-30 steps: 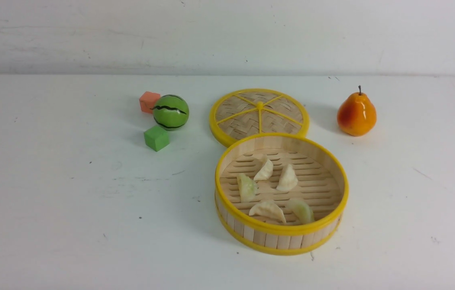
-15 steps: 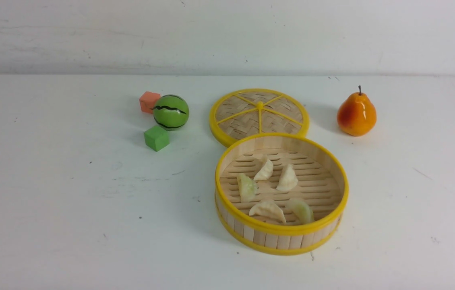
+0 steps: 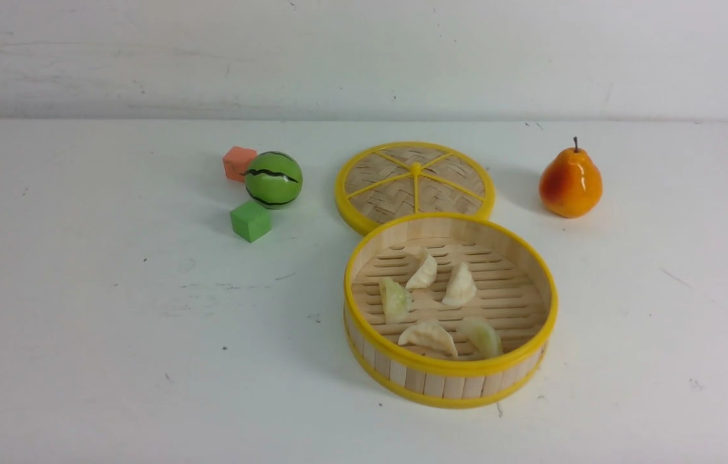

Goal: Put the dumplings into the steamer on the white table.

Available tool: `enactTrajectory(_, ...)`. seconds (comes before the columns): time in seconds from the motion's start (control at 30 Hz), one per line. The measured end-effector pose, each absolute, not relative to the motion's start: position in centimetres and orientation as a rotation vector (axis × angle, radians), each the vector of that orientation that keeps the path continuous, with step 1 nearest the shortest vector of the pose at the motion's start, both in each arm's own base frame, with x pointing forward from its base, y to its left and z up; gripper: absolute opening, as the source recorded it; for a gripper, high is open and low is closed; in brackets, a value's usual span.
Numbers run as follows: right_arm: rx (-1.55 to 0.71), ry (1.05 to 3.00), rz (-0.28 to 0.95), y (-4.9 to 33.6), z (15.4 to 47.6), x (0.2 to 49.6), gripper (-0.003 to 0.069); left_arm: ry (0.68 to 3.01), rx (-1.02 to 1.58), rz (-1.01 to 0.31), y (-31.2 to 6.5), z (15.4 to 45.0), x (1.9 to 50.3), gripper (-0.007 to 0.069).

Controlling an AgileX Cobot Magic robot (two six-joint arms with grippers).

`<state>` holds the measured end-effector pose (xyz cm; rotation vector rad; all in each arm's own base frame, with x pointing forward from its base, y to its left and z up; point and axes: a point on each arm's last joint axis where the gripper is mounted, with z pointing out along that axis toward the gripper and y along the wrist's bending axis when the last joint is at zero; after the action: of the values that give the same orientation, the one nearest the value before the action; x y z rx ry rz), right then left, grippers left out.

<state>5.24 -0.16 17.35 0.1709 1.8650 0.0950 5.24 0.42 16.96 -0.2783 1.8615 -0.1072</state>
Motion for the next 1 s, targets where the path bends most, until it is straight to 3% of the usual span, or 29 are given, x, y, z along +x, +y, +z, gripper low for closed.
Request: enactTrajectory(1.0, 0.171, 1.865, 0.095, -0.16, 17.35, 5.24, 0.0130, 1.861, -0.278, -0.107, 0.42, 16.96, 5.24, 0.0020)
